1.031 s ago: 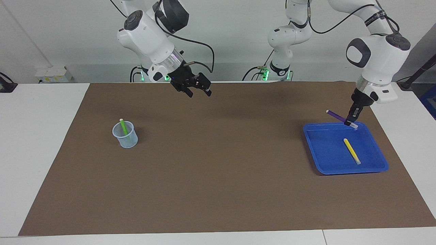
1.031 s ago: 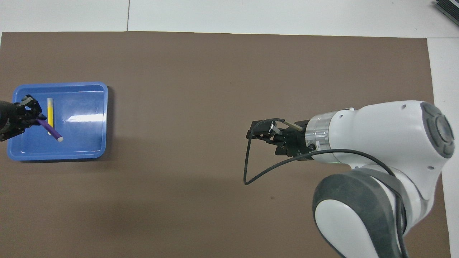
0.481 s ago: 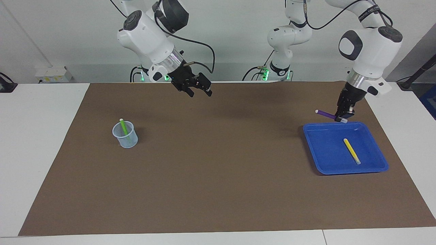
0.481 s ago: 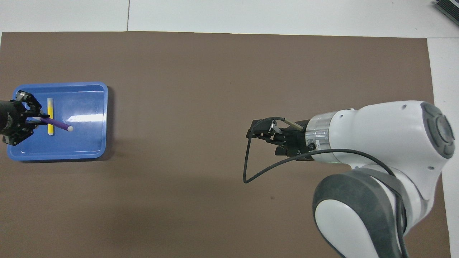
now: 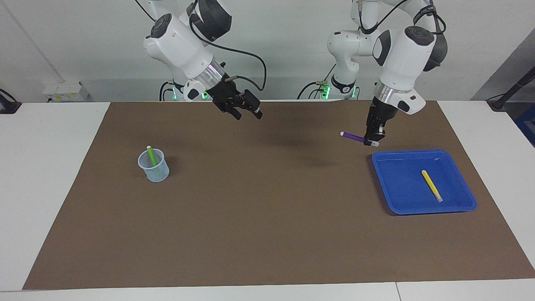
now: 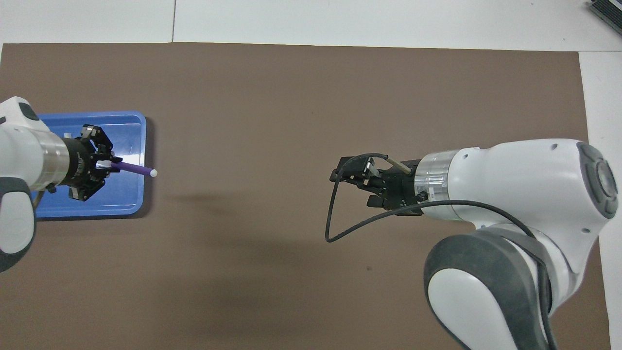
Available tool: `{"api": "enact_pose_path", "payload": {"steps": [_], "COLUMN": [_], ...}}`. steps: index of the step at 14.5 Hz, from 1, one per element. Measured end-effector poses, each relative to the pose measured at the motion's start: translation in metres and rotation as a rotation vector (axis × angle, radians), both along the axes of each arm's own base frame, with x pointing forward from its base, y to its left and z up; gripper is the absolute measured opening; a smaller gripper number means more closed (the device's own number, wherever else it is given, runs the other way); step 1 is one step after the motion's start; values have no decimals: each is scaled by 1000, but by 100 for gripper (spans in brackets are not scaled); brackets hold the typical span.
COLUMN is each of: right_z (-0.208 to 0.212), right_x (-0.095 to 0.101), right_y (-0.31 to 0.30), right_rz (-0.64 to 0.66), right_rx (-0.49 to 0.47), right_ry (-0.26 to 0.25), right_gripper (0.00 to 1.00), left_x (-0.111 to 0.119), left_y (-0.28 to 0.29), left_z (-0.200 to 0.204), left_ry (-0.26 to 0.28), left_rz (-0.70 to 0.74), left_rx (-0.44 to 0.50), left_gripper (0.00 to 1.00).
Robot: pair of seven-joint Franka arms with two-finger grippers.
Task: Transfer and insert pens with both arms
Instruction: 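Lift the purple pen with the left gripper toward the right gripper, then grasp the purple pen's free end with the right gripper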
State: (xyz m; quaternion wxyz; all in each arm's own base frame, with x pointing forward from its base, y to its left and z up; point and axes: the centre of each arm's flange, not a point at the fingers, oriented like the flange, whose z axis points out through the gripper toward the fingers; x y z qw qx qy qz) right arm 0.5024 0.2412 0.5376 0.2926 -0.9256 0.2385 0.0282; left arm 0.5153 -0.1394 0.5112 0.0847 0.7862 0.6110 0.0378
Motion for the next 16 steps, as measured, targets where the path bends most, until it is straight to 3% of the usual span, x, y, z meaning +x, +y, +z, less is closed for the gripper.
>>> {"api": "enact_pose_path", "payload": {"steps": [6, 11, 16], "right_z": [2, 0, 5], "right_x": [1, -12, -26], "right_y": [6, 51, 81], "right_rz": [-73, -190, -250], "right_rx": [36, 95, 136], "right_ry": [-3, -11, 8], "right_gripper": [100, 100, 100], "left_x": [-28, -54, -65], "left_y": [-52, -96, -115], "left_z": [20, 42, 47], "left_ry": [-6, -28, -27], "left_rz": [33, 57, 71], "left_rx": [-24, -37, -41], "left_gripper": [18, 18, 18]}}
